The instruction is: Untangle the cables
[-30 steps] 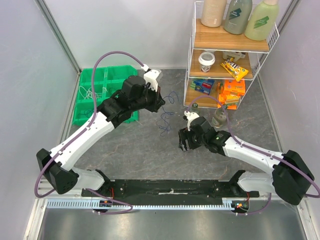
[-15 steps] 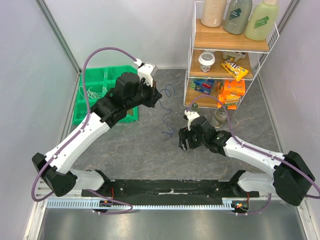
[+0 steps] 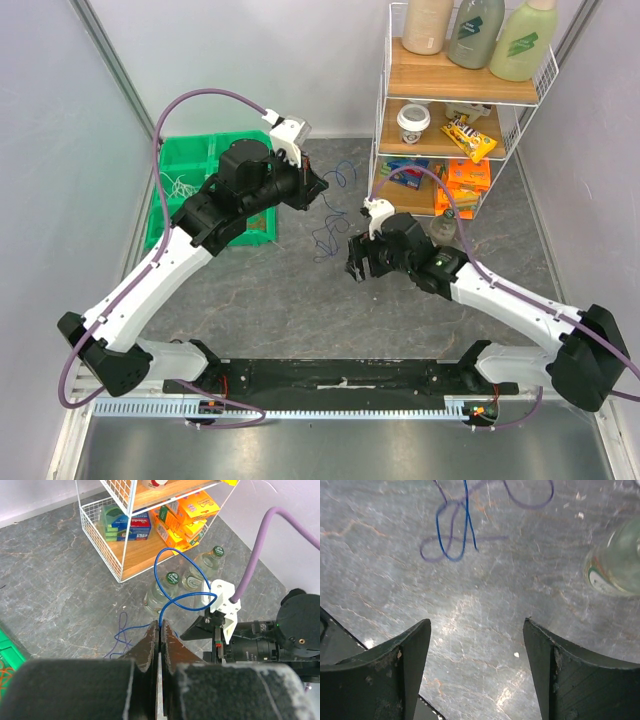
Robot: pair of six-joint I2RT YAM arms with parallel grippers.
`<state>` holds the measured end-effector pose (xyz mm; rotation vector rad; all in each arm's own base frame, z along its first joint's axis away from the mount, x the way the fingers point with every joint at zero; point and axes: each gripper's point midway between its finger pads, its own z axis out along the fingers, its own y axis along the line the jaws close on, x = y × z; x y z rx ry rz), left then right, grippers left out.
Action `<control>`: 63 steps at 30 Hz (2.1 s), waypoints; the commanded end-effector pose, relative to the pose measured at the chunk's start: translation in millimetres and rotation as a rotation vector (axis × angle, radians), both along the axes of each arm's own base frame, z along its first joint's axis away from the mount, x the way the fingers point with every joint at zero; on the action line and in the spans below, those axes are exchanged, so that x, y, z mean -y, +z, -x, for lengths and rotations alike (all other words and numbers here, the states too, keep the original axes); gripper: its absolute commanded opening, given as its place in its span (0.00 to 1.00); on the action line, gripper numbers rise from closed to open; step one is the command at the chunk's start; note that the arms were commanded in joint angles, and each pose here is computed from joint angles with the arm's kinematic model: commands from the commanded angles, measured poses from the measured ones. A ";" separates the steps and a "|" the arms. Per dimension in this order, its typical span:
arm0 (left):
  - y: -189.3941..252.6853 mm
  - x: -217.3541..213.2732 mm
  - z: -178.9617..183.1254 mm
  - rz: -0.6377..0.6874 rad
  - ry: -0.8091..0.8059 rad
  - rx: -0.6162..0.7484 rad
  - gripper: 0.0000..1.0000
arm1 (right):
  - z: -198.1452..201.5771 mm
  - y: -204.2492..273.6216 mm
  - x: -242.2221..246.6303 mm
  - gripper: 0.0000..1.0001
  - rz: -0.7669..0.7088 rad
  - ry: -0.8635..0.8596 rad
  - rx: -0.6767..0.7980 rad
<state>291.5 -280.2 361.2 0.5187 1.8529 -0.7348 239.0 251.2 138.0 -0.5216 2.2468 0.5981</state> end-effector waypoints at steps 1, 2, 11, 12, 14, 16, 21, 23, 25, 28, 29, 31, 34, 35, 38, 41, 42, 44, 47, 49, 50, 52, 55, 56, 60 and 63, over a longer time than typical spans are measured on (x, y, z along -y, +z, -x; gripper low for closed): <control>46.7 0.0 11.1 0.111 -0.032 0.065 0.02 | -19.1 47.1 -11.9 0.82 -0.063 -0.003 0.105; 47.7 1.2 13.5 0.115 -0.044 0.063 0.02 | -21.0 50.0 -13.6 0.82 -0.065 -0.002 0.111; 57.6 1.7 25.7 0.148 -0.079 0.049 0.02 | -43.9 121.0 -28.5 0.80 -0.167 -0.017 0.257; 57.7 2.6 27.1 0.151 -0.089 0.046 0.02 | -47.8 131.9 -30.1 0.79 -0.171 -0.018 0.279; 58.1 4.8 29.7 0.162 -0.103 0.033 0.02 | -55.1 155.4 -31.7 0.79 -0.184 -0.028 0.326; 57.1 6.7 32.3 0.170 -0.115 0.018 0.02 | -59.8 170.4 -32.2 0.77 -0.188 -0.033 0.360; 55.0 10.2 33.9 0.183 -0.124 -0.008 0.02 | -56.7 192.5 -37.1 0.56 -0.216 0.010 0.397; 54.6 10.2 32.5 0.185 -0.118 -0.012 0.02 | -53.4 195.2 -37.8 0.37 -0.231 0.018 0.392; 53.4 8.6 29.6 0.187 -0.104 -0.018 0.02 | -47.5 196.8 -41.1 0.16 -0.253 0.039 0.369; 43.7 4.9 24.4 0.174 -0.087 -0.047 0.41 | -43.9 198.3 -41.1 0.00 -0.264 0.030 0.332; 38.9 2.5 23.5 0.167 -0.082 -0.061 0.55 | -42.1 203.1 -41.5 0.00 -0.280 0.035 0.332; 23.7 -0.7 24.0 0.162 -0.092 -0.106 0.76 | -39.9 210.3 -40.6 0.00 -0.301 0.026 0.328; -8.5 -8.4 32.5 0.193 -0.138 -0.214 0.79 | -37.1 217.2 -40.0 0.00 -0.326 0.023 0.319; -21.3 -10.6 36.8 0.203 -0.152 -0.245 0.79 | -36.0 218.7 -40.0 0.00 -0.336 0.025 0.312; -50.9 -11.7 49.4 0.208 -0.194 -0.293 0.62 | -34.4 223.8 -40.1 0.00 -0.355 0.023 0.298; -85.8 -8.8 59.2 0.174 -0.242 -0.372 0.59 | -35.2 225.7 -38.0 0.00 -0.357 0.002 0.286; -98.5 -8.9 61.4 0.161 -0.243 -0.401 0.61 | -35.4 229.6 -36.0 0.00 -0.363 -0.010 0.290; -122.2 -10.0 65.5 0.132 -0.246 -0.450 0.71 | -36.9 234.9 -32.9 0.00 -0.366 -0.030 0.297; -157.6 -11.0 66.6 0.086 -0.247 -0.513 0.81 | -39.6 245.4 -29.2 0.00 -0.373 -0.052 0.314; -171.4 -7.4 68.2 0.072 -0.262 -0.553 0.83 | -40.3 251.3 -29.7 0.00 -0.380 -0.056 0.321; -174.6 -3.1 69.7 0.071 -0.279 -0.562 0.83 | -41.1 252.9 -30.3 0.00 -0.380 -0.056 0.321; -178.0 5.4 67.5 0.067 -0.287 -0.555 0.84 | -41.6 253.4 -30.7 0.00 -0.375 -0.055 0.318; -184.8 17.3 50.8 0.074 -0.253 -0.532 0.84 | -42.6 251.0 -30.3 0.00 -0.367 -0.056 0.318; -191.2 18.0 39.8 0.063 -0.210 -0.537 0.79 | -41.9 251.7 -30.9 0.00 -0.371 -0.055 0.316; -216.6 25.9 7.3 0.022 -0.115 -0.575 0.58 | -41.2 252.9 -30.5 0.00 -0.370 -0.051 0.320; -237.5 24.3 -6.1 -0.014 -0.044 -0.600 0.39 | -40.7 253.2 -27.3 0.00 -0.360 -0.055 0.325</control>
